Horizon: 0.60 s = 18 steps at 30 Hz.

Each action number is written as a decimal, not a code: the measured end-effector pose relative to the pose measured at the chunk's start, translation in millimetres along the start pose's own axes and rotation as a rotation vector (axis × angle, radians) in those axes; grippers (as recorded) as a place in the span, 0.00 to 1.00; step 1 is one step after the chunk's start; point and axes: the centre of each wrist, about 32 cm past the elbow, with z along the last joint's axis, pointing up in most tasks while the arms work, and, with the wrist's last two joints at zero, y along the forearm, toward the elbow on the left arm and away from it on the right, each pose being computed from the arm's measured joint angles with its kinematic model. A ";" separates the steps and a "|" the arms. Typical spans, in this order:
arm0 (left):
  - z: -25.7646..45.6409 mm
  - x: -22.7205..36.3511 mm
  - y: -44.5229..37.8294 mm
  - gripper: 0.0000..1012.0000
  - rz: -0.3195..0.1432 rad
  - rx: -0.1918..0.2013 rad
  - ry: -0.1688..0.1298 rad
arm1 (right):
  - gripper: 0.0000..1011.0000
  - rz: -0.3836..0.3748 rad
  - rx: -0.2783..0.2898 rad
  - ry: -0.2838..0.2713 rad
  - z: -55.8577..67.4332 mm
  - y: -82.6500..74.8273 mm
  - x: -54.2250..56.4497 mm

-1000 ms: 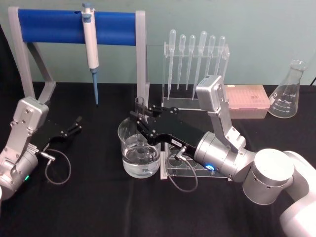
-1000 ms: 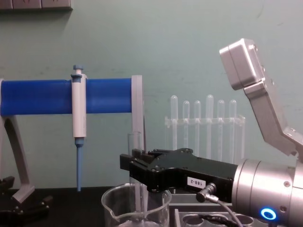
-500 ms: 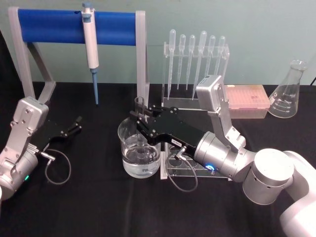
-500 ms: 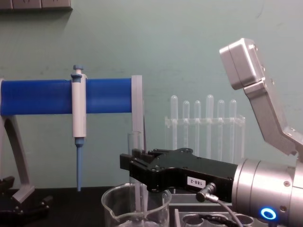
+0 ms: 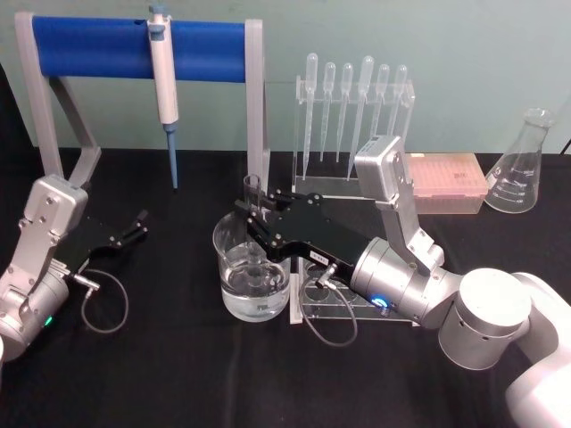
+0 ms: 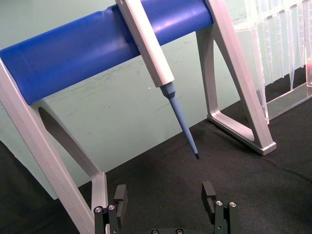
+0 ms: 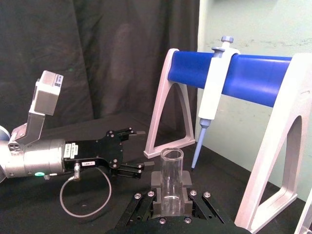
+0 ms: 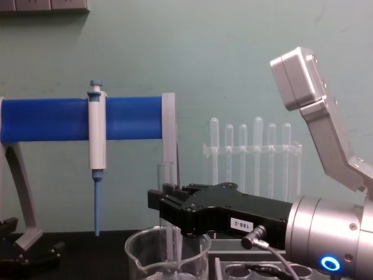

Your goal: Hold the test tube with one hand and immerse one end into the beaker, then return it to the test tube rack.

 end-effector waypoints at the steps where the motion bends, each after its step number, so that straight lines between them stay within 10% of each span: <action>1: 0.0 0.0 0.0 0.99 0.000 0.000 0.000 | 0.22 0.000 0.000 0.000 0.0 0.0 0.0; 18: 0.0 0.0 0.0 0.99 0.000 0.000 0.000 | 0.22 0.000 0.000 0.000 0.0 0.0 0.0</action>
